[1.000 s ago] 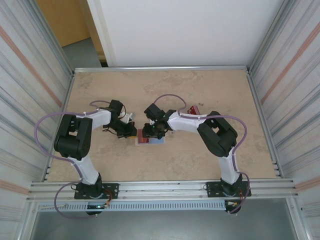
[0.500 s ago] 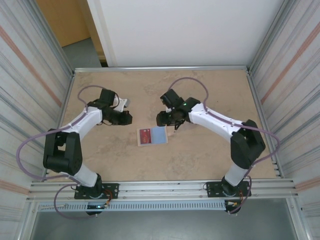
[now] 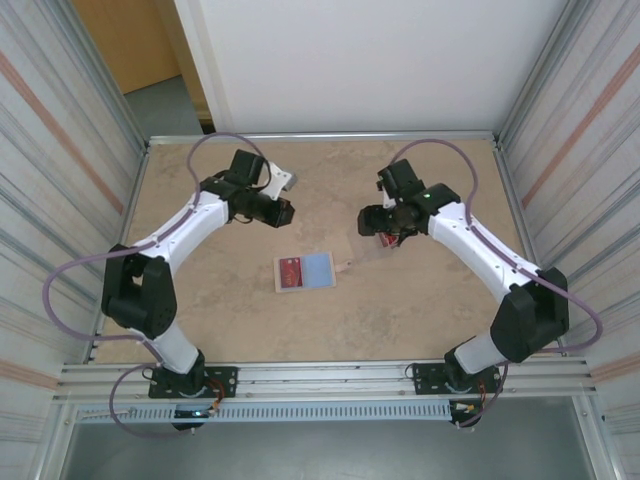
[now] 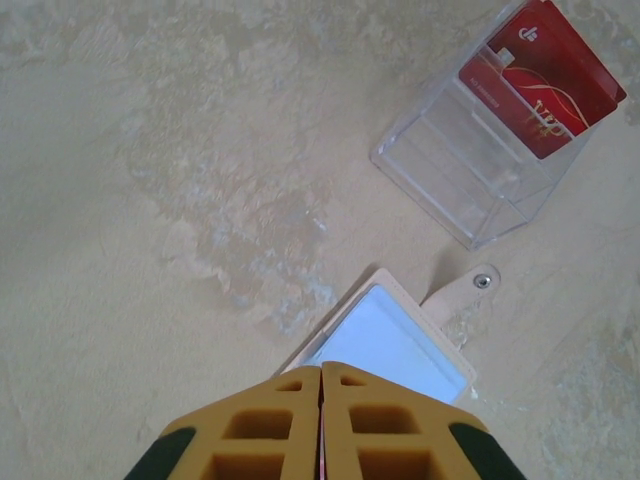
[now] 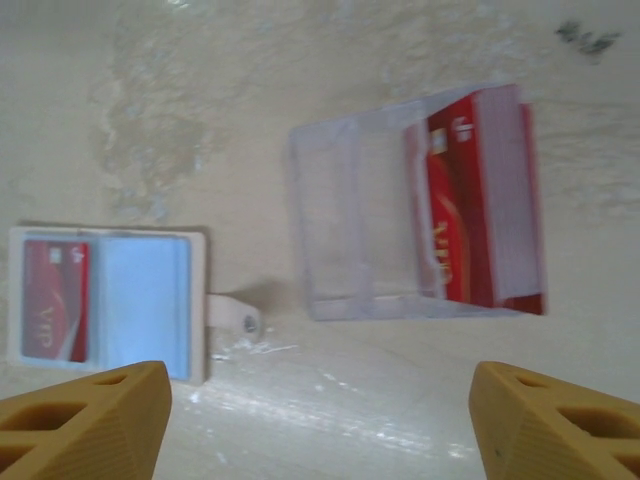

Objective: Put the credit cards into the card holder

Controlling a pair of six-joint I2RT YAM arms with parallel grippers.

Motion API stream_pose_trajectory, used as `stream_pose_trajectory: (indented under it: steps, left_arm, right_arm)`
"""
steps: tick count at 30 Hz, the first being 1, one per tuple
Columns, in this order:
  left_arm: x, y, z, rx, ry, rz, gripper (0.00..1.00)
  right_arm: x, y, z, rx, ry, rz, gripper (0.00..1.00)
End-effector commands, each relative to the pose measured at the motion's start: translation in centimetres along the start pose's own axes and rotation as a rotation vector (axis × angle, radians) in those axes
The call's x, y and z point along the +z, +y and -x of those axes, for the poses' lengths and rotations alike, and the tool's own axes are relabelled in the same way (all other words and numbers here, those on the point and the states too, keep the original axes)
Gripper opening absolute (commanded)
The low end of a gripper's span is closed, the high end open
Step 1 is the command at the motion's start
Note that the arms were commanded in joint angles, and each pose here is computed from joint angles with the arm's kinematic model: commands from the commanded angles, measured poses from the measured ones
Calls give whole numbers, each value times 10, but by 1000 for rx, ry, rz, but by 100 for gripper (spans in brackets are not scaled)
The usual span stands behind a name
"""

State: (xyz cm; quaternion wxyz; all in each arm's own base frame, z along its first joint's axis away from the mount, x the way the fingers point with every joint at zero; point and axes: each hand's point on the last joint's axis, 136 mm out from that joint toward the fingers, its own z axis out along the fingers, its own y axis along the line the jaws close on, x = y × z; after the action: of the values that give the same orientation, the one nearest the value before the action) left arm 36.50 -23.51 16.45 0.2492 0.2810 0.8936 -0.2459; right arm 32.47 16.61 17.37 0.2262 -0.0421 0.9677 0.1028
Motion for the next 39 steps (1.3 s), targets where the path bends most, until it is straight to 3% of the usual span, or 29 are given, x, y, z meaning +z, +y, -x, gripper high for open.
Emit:
stream_pose_trajectory:
  steps: [1, 6, 17, 26, 39]
  left_arm:
    - [7, -26, 36, 137, -71, -31, 9]
    - [30, -64, 59, 207, -63, -116, 5]
    - [93, -115, 61, 208, 55, -259, 0]
    - [136, -127, 38, 158, 153, -324, 0]
    - [162, -121, 4, 122, 236, -314, 0]
  right_arm:
    - [-6, -27, -4, -12, 7, -28, 82]
    - [0, -50, 3, 14, -16, -28, 80]
    - [33, -73, 13, 44, -11, 25, 77]
    - [61, -83, 14, 56, 27, 43, 72]
    - [84, -81, 16, 38, 57, 63, 67]
